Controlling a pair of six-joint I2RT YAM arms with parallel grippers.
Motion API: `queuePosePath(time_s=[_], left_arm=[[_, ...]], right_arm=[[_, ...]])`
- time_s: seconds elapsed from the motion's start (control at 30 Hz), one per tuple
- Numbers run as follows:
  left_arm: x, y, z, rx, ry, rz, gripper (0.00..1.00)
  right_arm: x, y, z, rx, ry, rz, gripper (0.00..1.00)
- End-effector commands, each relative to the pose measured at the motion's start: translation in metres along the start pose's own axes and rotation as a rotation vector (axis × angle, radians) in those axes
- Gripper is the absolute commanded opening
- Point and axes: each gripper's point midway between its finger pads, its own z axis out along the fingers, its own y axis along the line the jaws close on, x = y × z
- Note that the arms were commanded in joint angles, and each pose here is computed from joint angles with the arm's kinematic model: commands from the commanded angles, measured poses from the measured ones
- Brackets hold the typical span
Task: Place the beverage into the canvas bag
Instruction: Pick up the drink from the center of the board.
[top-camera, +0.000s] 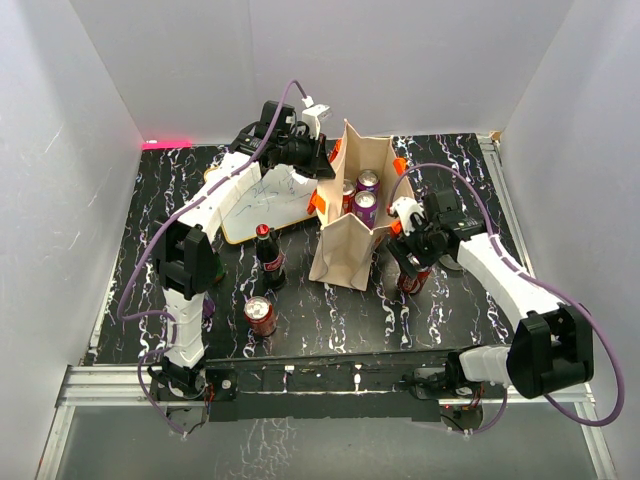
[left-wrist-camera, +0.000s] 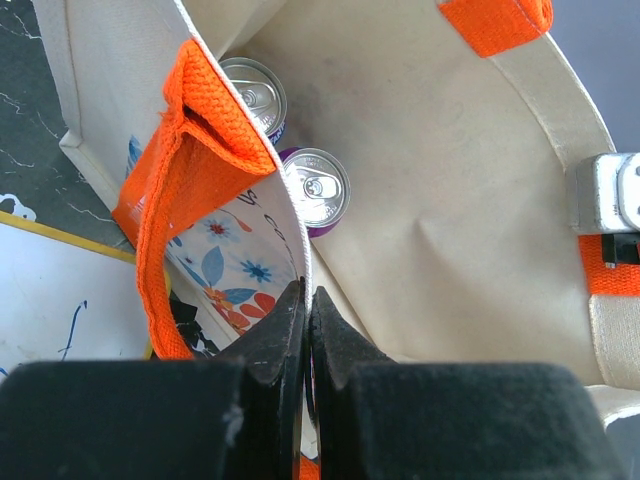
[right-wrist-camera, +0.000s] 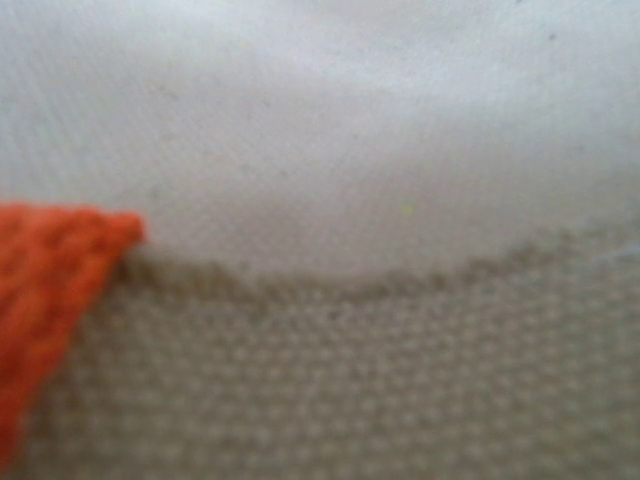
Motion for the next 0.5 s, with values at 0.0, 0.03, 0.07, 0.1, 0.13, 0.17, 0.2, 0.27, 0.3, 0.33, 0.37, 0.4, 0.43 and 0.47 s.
queuePosePath(time_s=[0.0,0.03,0.07,0.1,0.13,0.17,0.2,0.27,0.3,0.33,0.37,0.4,0.43,0.47], left_arm=[[-0.025,-0.018,-0.014,0.018,-0.07,0.069,0.0],[-0.025,-0.019,-0.013,0.021,-0.07,0.07,0.0],[-0.025,-0.019,-0.013,0.021,-0.068,0.07,0.0],[-0.025,-0.019,-0.013,0.02,-0.068,0.069,0.0],[-0.025,-0.02,-0.013,0.022,-0.068,0.069,0.0],[-0.025,-0.021,-0.014,0.022,-0.069,0.071,0.0],[-0.025,-0.02,-0.013,0.022,-0.069,0.072,0.0],[-0.025,-0.02,-0.014,0.022,-0.069,0.074,0.0],[-0.025,-0.021,-0.013,0.021,-0.068,0.075,0.0],[-0.025,-0.021,-0.013,0.022,-0.069,0.076,0.0],[-0.026,-0.021,-0.014,0.022,-0.071,0.078,0.0],[-0.026,-0.021,-0.014,0.02,-0.071,0.08,0.0],[-0.026,-0.021,-0.013,0.02,-0.072,0.081,0.0],[-0.026,-0.021,-0.013,0.021,-0.071,0.079,0.0]], right_arm=[[0.011,0.001,-0.004,0.005,0.004,-0.028,0.82],[0.012,0.001,-0.004,0.006,0.007,-0.028,0.82],[0.013,0.001,-0.003,0.008,0.012,-0.027,0.82],[0.014,0.001,-0.003,0.009,0.015,-0.024,0.82],[0.015,0.0,-0.003,0.009,0.017,-0.023,0.82],[0.015,0.0,-0.003,0.008,0.018,-0.023,0.82],[0.015,0.001,-0.004,0.007,0.014,-0.025,0.81],[0.014,0.001,-0.004,0.004,0.01,-0.028,0.78],[0.014,0.001,-0.004,0.003,0.007,-0.027,0.75],[0.013,0.001,-0.005,0.002,0.003,-0.028,0.71],[0.012,0.001,-0.006,0.001,-0.001,-0.028,0.67],[0.01,0.001,-0.009,0.002,-0.009,-0.028,0.62],[0.008,0.001,-0.011,0.0,-0.017,-0.03,0.56],[0.004,0.002,-0.015,-0.001,-0.029,-0.031,0.51]])
